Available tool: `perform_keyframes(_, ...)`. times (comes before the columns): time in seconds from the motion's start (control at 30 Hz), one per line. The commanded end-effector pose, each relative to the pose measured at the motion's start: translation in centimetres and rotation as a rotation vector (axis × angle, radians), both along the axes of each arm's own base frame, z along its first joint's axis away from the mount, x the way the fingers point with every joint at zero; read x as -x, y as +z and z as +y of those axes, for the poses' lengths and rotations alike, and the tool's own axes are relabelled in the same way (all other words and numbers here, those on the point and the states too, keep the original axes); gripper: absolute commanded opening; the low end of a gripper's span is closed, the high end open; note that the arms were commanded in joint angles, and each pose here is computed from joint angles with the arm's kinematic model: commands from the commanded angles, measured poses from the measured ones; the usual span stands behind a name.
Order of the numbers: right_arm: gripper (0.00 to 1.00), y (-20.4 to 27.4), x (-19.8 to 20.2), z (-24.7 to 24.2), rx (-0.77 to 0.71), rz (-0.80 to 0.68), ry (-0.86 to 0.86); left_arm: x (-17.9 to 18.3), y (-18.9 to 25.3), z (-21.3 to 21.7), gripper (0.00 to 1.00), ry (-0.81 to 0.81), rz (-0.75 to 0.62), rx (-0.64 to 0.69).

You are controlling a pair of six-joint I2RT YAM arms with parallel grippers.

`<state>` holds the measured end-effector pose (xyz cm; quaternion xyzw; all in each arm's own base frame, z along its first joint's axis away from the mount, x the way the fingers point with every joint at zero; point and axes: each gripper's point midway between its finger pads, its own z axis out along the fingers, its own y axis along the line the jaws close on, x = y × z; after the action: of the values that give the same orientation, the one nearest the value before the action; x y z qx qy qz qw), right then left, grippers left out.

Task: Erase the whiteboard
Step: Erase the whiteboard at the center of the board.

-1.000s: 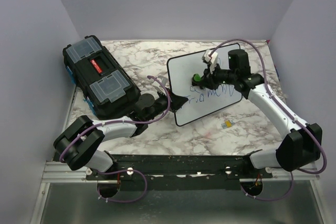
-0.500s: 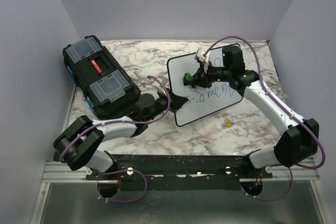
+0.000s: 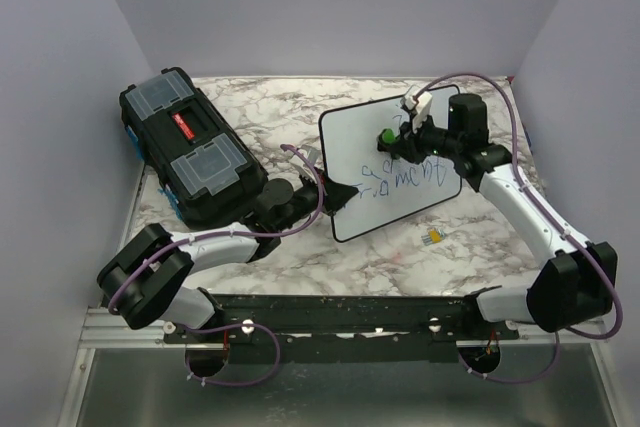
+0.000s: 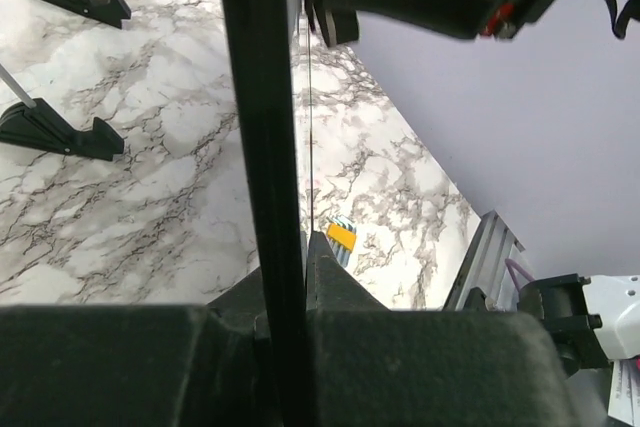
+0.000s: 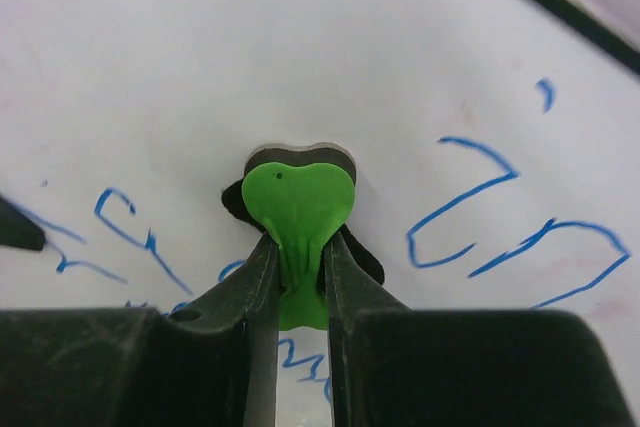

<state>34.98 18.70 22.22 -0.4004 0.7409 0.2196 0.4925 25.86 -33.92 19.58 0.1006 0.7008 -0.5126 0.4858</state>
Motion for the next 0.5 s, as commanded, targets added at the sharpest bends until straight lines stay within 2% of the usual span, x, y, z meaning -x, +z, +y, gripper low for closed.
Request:
perform_keyframes(0.0, 0.01, 4.3, -3.6, 1.2, -0.081, -0.098, -0.04, 1.2, 5.9, -0.5, 0.0, -0.059, -0.165, 0.128)
perform_keyframes(0.1, 0.01, 4.7, -2.5, 4.1, -0.059, -0.084, 0.095, 1.2, 5.8, -0.6, 0.0, -0.061, -0.157, 0.13)
perform_keyframes(0.27, 0.01, 1.3, 4.3, 8.7, 0.068, -0.027, 0.389, 1.3, 5.9, -0.5, 0.0, -0.059, -0.161, 0.131)
perform_keyframes(0.33, 0.01, 0.7, 4.7, 8.1, 0.073, -0.017, 0.364, 1.4, 6.0, -0.4, 0.0, -0.06, -0.165, 0.132)
perform_keyframes(0.4, 0.01, 0.2, 3.2, 6.3, 0.109, -0.04, 0.236, 1.5, 6.1, -0.3, 0.0, -0.061, -0.168, 0.134)
perform_keyframes(0.47, 0.01, 1.2, 1.1, 4.1, 0.084, -0.058, 0.11, 1.6, 6.1, -0.2, 0.0, -0.061, -0.17, 0.135)
